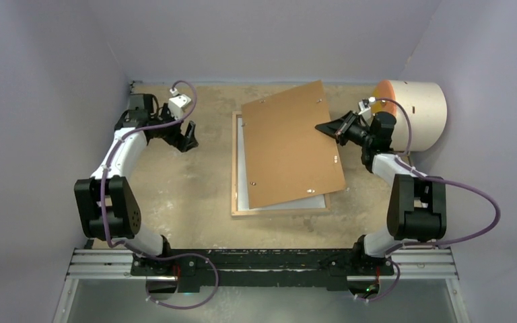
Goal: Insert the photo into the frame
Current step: Turn over the photo frame item on the photo frame.
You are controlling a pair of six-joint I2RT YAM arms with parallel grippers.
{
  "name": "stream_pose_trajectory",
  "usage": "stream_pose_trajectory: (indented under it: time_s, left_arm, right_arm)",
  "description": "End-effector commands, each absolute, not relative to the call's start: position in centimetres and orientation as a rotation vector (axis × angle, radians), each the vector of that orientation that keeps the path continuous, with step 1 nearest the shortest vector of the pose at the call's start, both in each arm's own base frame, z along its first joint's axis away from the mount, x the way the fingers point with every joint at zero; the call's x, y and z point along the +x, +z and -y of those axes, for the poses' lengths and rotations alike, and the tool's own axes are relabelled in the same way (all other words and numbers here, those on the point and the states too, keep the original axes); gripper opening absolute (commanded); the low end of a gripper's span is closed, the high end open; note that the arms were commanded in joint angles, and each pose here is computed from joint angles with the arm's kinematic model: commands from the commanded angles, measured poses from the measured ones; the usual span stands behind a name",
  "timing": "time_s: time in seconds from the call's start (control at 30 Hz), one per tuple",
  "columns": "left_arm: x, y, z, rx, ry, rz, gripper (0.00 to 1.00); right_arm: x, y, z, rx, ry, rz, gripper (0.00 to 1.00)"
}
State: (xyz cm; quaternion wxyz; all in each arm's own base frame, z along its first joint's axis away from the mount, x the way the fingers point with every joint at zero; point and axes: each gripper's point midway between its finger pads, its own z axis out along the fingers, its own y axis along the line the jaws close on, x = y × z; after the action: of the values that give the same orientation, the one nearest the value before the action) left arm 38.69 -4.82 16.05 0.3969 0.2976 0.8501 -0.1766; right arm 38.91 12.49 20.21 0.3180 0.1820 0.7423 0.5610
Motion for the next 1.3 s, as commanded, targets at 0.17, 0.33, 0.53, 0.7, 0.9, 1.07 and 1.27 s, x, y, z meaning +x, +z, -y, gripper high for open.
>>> stream_pose_trajectory:
  time_s: [0.17, 0.33, 0.53, 0.7, 0.9, 1.07, 1.27]
  left_arm:
    - [40.2, 12.3, 7.8, 0.793, -0.521, -2.168, 0.88]
    - [40.4, 10.8, 9.4, 0.846, -0.516, -2.182, 0.87]
    - [40.4, 9.6, 10.5, 0.879, -0.512, -2.197, 0.87]
    - [40.4, 8.7, 10.9, 0.889, -0.509, -2.219, 0.87]
    - [40.3, 8.3, 11.2, 0.914, -0.495, -2.223, 0.86]
    - [40.2, 8.0, 11.2, 0.926, -0.489, -2.239, 0.86]
    - [40.0, 7.8, 11.1, 0.942, -0.473, -2.245, 0.86]
  right_arm:
    - [40.0, 20.2, -12.9, 0.396, 1.531, -1.858, 0.0]
    - [40.6, 18.6, -12.9, 0.444, 1.547, -1.85, 0.0]
    - [40.7, 16.7, -12.9, 0.499, 1.56, -1.873, 0.0]
    - [40.7, 15.0, -13.2, 0.56, 1.548, -1.917, 0.0]
    - [40.7, 13.9, -14.1, 0.6, 1.575, -1.948, 0.0]
    - [40.7, 13.5, -14.2, 0.622, 1.592, -1.955, 0.0]
    - [40.4, 13.2, -14.7, 0.631, 1.622, -1.975, 0.0]
